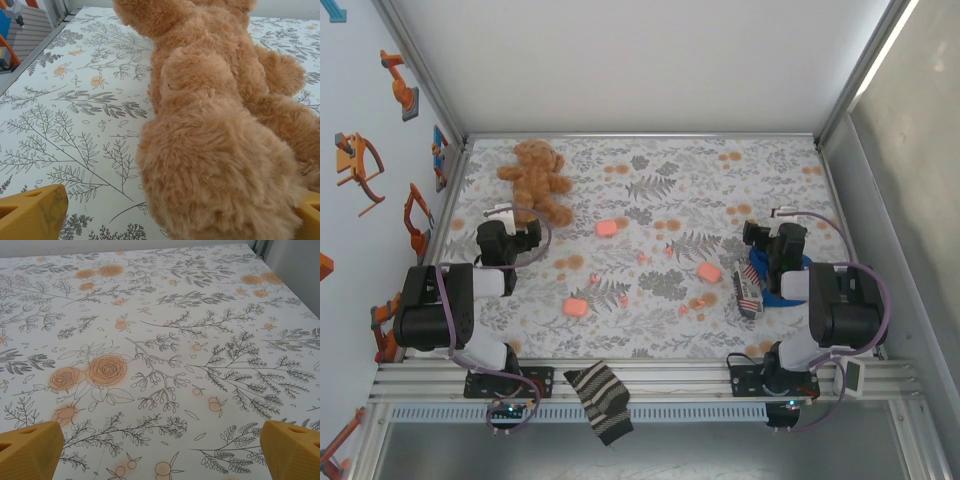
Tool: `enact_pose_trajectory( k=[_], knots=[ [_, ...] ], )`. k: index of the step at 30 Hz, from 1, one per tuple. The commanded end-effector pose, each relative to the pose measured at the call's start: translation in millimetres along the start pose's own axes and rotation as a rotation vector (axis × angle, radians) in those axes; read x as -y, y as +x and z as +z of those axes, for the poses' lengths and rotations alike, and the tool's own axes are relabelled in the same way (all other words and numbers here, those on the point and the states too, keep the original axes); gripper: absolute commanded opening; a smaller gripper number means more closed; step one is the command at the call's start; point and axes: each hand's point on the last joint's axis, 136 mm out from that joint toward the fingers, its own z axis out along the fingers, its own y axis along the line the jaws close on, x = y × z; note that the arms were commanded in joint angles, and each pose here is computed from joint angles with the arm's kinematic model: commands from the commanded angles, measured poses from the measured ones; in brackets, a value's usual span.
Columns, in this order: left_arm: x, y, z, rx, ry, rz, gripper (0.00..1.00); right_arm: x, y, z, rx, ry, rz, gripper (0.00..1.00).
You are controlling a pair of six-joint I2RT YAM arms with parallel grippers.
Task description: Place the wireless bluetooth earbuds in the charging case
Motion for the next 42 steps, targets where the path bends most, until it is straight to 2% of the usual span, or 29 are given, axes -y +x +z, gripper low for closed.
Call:
enact_pose_trajectory(
  k=[1,13,17,20,24,28,31,36,42],
  knots=[
    [1.1,-5.0,0.6,0.007,0.004,-0.006,0.96,-1.7,-12.6,1.7,0.034,-0.002,0.0,0.99],
    [2.0,-8.8,-0.9,0.012,0.009,-0.007,0.96,-1.8,-14.1,1.6,0.032,-0.002,0.004,0.99],
    [0.9,-21.2,-14.9,0.044,-0.011,0.001,0.96,-0.8,-25.1,-2.7,0.022,0.005,0.003,0.99],
    [-1.6,-37.7,-28.0,0.031,-0.048,0.005,0.96,1.2,-38.3,-11.4,0.021,0.017,0.005,0.99],
    [-2.0,-73.6,-50.0,-0.04,-0.062,-0.066,0.96,3.1,-63.3,-27.9,0.019,0.029,0.024,0.99],
    [10.8,-112.6,-79.0,-0.03,0.016,-0.192,0.96,-3.5,-88.8,-47.5,-0.076,-0.004,0.067,0.98],
    [20.7,-122.7,-97.6,-0.034,0.08,-0.275,0.96,-7.1,-99.0,-63.3,-0.183,-0.016,0.103,0.94],
    [28.8,-106.4,-123.5,-0.119,0.125,-0.391,0.96,-35.4,-99.4,-92.5,-0.352,-0.156,0.139,0.95],
    [67.6,-60.3,-141.5,-0.282,0.314,-0.533,0.96,-67.5,-83.0,-134.0,-0.478,-0.28,0.062,0.95]
  ],
)
